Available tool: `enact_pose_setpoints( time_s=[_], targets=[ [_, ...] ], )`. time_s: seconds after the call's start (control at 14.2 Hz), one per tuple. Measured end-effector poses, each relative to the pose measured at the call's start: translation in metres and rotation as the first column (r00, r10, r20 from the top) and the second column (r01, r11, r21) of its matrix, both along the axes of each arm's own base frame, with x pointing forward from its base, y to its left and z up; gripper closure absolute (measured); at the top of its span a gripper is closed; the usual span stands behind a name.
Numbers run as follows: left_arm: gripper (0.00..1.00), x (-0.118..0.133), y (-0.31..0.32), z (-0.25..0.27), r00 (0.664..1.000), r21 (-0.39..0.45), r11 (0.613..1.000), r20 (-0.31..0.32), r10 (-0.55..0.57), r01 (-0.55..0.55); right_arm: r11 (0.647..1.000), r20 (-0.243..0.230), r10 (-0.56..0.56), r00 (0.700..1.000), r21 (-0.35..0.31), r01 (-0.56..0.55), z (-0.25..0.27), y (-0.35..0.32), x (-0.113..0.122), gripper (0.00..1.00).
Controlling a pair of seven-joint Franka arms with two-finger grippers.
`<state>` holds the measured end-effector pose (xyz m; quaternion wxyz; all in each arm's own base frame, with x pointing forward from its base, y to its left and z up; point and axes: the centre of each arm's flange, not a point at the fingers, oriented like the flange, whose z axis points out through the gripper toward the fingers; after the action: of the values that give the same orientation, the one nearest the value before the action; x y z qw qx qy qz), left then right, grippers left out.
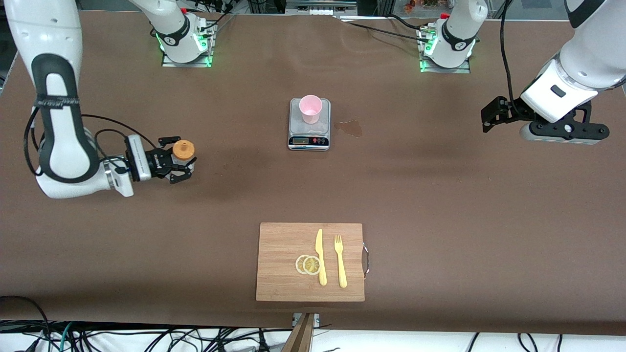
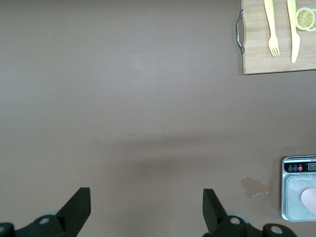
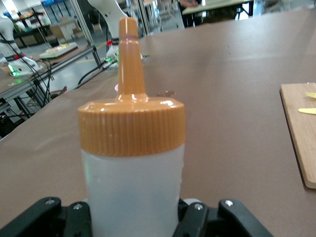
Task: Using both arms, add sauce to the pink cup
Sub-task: 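Carry the bottle with the right gripper over the pink cup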
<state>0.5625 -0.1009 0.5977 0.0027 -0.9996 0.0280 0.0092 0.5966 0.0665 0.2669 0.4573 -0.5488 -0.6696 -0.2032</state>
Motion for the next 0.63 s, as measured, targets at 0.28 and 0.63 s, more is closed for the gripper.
enact_pose_setpoints(
  time_s=[0.28,0.63],
  targets=[
    [0.0,0.0,0.0,0.0,1.0,0.0,1.0,0.0,0.0,0.0,0.982,-0.034,-0.021,0.999,-0.188,0.014,0.024,0.059,-0.011,0.78],
    [0.0,0.0,0.0,0.0,1.0,0.0,1.0,0.0,0.0,0.0,0.952,-0.032,-0.014,0.999,-0.306,0.004,0.022,0.091,-0.023,0.78]
  ],
)
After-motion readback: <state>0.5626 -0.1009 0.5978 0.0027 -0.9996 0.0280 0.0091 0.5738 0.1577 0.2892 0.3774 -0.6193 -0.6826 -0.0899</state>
